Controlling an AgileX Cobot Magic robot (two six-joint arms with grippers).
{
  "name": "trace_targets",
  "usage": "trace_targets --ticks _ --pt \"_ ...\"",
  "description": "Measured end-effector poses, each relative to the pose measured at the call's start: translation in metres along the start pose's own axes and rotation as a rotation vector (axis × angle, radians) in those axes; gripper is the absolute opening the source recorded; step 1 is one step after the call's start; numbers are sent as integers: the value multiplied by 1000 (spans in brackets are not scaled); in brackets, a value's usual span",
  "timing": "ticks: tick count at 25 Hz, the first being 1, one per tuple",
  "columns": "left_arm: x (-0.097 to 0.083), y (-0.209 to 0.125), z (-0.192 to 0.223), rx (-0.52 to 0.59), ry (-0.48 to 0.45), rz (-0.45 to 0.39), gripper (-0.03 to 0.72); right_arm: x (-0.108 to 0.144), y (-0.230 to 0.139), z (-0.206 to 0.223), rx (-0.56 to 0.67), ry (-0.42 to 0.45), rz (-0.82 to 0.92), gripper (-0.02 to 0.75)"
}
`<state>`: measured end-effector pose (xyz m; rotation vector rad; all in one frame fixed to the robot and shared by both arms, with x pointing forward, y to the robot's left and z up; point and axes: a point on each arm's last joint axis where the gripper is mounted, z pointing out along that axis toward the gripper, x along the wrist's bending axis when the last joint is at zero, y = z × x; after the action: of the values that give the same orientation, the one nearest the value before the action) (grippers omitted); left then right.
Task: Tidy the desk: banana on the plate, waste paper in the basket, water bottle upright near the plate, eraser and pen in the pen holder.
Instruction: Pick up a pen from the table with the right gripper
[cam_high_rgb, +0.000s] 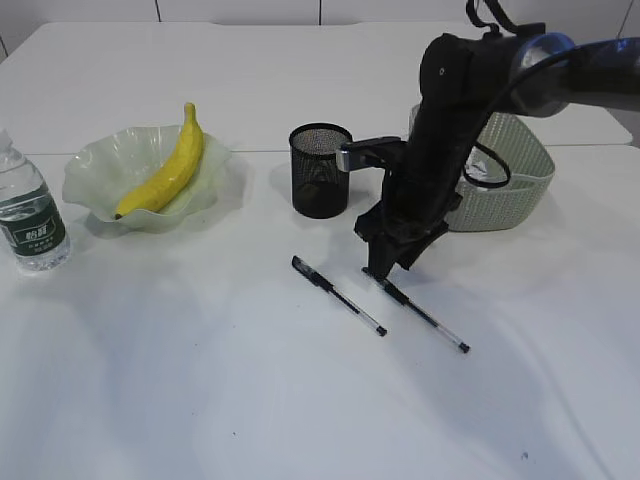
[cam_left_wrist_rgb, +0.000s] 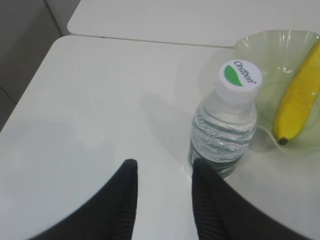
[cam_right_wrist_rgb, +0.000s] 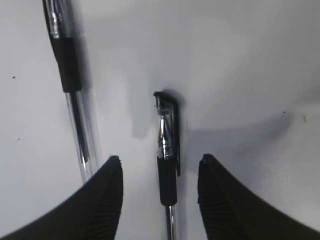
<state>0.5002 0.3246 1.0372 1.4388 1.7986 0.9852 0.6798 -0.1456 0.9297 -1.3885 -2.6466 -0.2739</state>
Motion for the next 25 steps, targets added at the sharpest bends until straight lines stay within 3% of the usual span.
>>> trace_targets --ticks 25 --pt "0 0 0 0 0 1 244 -5 -1 24 43 26 -5 371"
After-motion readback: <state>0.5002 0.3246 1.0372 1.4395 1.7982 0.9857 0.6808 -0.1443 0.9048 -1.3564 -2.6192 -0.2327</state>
